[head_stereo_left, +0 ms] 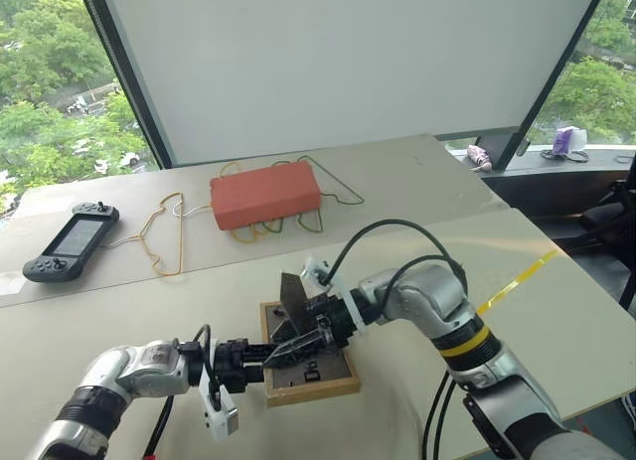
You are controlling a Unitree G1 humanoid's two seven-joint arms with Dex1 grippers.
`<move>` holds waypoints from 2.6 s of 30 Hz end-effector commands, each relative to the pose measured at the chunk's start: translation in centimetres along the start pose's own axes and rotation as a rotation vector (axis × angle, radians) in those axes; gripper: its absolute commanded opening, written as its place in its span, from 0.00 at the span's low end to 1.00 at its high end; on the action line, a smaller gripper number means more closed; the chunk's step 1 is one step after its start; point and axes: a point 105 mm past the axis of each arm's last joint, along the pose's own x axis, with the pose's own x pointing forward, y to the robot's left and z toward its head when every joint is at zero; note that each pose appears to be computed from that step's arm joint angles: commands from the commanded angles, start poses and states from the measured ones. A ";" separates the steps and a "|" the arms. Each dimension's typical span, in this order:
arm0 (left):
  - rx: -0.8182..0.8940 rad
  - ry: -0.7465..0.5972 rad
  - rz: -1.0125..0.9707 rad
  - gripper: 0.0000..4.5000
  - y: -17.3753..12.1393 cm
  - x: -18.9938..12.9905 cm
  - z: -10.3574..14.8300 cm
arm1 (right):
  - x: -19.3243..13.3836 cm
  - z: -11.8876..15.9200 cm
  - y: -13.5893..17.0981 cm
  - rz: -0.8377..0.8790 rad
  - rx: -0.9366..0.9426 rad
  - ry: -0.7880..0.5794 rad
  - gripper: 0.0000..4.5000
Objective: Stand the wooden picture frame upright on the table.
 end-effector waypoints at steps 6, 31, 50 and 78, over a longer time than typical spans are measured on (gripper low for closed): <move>0.130 0.027 0.028 0.26 1.0 0.4 -1.0 | -2.5 2.0 1.8 -0.003 -0.125 -0.095 0.99; 0.184 0.031 0.062 0.26 2.0 0.9 -1.9 | -12.3 -1.3 -4.0 -0.500 -0.285 -0.049 0.99; 0.157 0.036 0.072 0.26 1.6 0.5 -1.6 | -8.5 -3.6 -4.2 -0.681 -1.917 0.359 0.99; 0.073 0.098 0.144 0.70 1.7 -0.1 -2.2 | -6.2 -1.0 -1.9 -0.717 -1.853 0.123 0.27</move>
